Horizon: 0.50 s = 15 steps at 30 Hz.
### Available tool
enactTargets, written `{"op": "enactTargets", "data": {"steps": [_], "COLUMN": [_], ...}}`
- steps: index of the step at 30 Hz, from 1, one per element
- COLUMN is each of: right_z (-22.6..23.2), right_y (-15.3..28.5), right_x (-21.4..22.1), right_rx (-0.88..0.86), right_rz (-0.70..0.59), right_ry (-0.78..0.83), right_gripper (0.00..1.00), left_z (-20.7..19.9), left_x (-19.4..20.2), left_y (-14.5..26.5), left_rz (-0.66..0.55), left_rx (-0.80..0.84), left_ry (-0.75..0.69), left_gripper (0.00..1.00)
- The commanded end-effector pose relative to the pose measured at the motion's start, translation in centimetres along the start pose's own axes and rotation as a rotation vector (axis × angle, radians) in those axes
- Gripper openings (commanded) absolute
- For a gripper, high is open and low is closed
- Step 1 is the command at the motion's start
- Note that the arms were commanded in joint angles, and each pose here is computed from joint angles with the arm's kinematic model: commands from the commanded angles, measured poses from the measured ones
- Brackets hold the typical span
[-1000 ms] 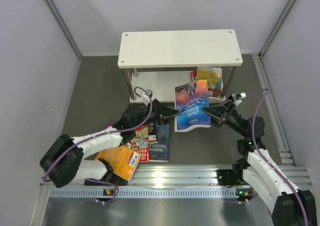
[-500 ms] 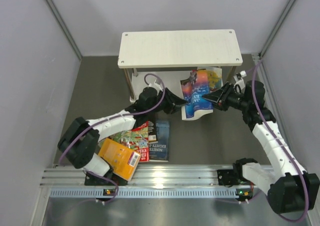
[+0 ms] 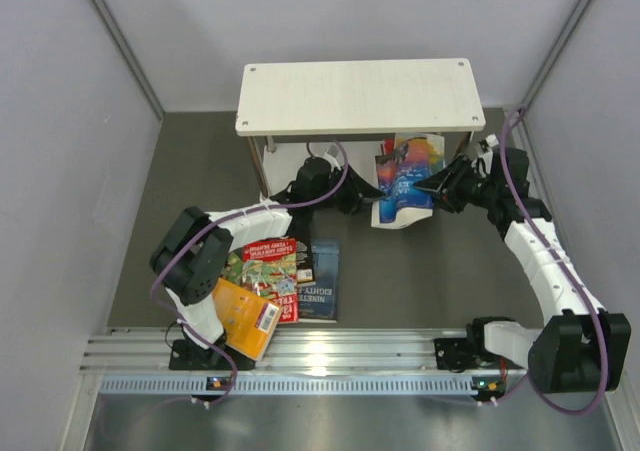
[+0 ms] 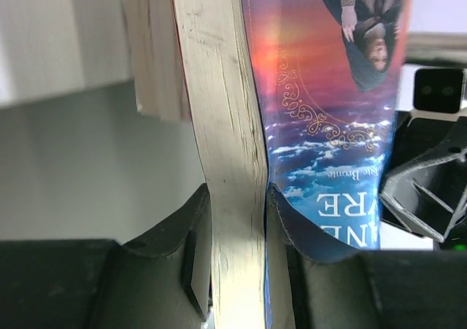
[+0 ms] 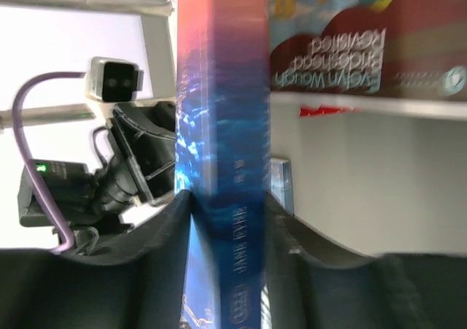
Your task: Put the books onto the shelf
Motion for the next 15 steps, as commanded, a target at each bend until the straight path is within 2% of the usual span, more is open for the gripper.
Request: {"op": "enactTargets", "data": {"steps": [1,2,3,6,15], "right_z": [0.0,-0.1,-0.3,-0.7,-1.6], "right_y": [0.1,0.1,0.0,0.0,0.8], "right_x": [-0.6,-0.6,-0.5,-0.1,2.0], "right_rx": [0.017,0.02,0.022,0.029,0.024], "right_rz": [0.005,0.006,0.012,0.02,0.044], "right_ry": [0.063,0.058,0.053,0.04,-0.006], "right_gripper": [0.41,0.46,0.56,0.68,0.75], "left_z": [-7.7,-8.1,-7.8,-7.8,-8.0], "left_x": [-2.5,-3.2,-3.5,-4.5,-6.3], "left_y": [0.4,0.4,0.2,-0.1,-1.3], "left_rz": [-0.077,-0.089,-0.091,-0.109,-0.149], "left_rx": [0.236,0.242,0.237,0.241,0.284], "left_ry": [-0.189,-0.194,-0.193,-0.188,-0.159], "left_gripper": [0.0,0.0,0.0,0.0,0.0]}}
Point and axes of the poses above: each gripper's point midway between its finger pads, its own y axis back along the fingers, its own z axis along the line the jaws close on, x = y × z, the point moved 3 cm from there along y, back along the fingers, and after that the axes turned 3 degrees about y, right-handed, at the moved point
